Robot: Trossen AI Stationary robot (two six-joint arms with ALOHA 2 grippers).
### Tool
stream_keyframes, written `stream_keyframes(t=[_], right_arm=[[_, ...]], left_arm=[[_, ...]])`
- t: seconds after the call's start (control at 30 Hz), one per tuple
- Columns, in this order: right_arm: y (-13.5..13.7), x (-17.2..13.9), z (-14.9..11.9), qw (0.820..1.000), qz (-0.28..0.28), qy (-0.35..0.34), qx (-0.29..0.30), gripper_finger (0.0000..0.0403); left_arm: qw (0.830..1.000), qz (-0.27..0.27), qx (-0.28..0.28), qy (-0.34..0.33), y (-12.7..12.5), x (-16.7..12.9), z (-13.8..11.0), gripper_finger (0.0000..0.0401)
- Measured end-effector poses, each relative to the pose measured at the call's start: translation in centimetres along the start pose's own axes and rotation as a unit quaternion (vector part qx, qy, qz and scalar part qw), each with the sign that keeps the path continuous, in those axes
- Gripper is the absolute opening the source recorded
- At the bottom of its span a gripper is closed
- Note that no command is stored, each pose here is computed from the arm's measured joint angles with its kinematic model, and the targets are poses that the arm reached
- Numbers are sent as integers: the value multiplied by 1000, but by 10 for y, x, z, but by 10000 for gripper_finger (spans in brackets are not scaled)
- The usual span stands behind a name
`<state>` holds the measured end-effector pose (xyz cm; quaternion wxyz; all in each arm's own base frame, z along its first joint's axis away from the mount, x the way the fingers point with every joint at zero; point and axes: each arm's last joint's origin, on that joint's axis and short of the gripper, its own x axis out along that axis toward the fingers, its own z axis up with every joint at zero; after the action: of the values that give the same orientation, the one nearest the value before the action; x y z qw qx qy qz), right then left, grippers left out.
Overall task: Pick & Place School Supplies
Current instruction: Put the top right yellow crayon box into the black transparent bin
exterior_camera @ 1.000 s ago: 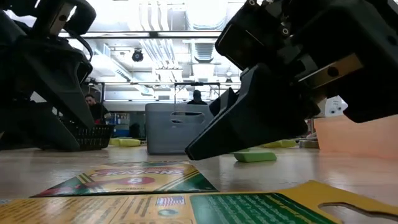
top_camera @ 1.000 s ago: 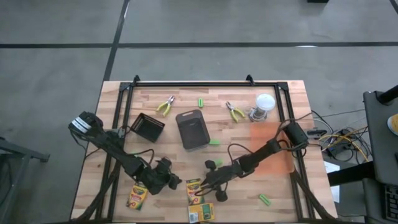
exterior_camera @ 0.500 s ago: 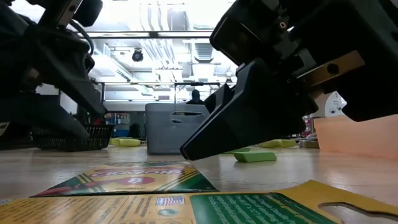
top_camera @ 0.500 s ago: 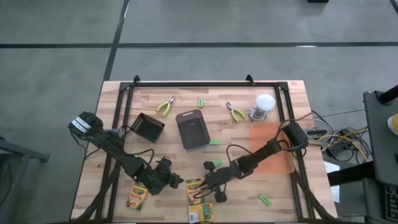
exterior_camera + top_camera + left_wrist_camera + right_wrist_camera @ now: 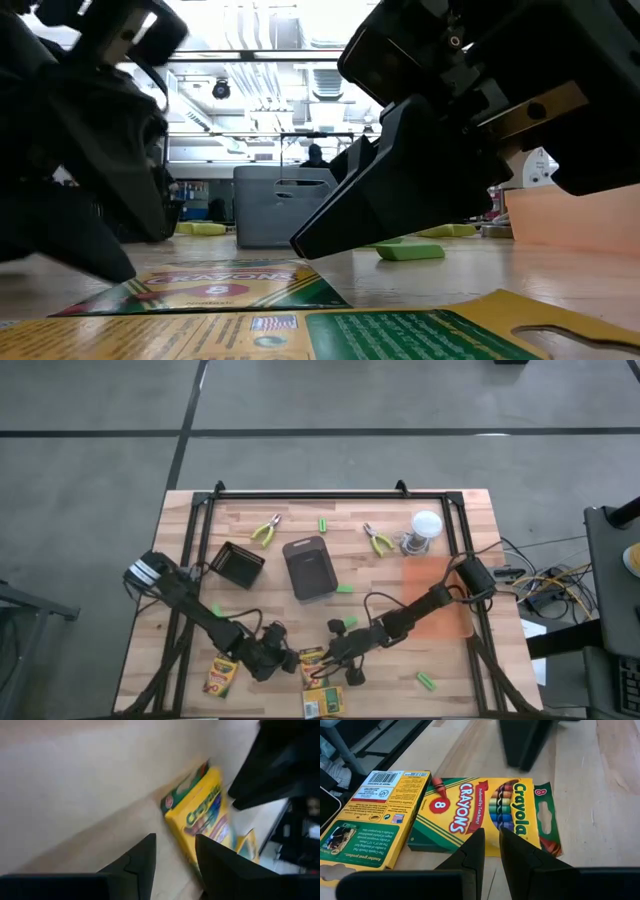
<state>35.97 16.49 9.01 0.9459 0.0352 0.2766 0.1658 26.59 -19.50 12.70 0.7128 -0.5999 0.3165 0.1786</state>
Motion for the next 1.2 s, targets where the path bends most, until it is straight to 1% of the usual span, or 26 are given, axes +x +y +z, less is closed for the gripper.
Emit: stream_keyframes(t=[0.13, 0.27, 0.43, 0.83, 1.1, 1.2], right_arm=[[0, 0, 0, 1000, 0, 1, 0, 57], [0, 0, -1, 1000, 0, 3, 0, 57], [0, 0, -2, 1000, 0, 4, 0, 57], [4, 0, -2, 1000, 5, 1, -15, 57], [4, 0, -2, 1000, 5, 0, -13, 57], [4, 0, 1, 1000, 8, -11, -13, 57]], left_arm=[[1000, 4, -2, 29, -6, 9, -1, 142], [999, 3, 11, 33, -8, 9, 1, 142], [999, 6, 34, 31, -9, 4, 3, 142], [999, 12, 29, 25, -9, 4, 6, 142], [999, 11, 29, 23, -9, 4, 7, 142], [999, 11, 28, 23, -9, 4, 7, 142]])
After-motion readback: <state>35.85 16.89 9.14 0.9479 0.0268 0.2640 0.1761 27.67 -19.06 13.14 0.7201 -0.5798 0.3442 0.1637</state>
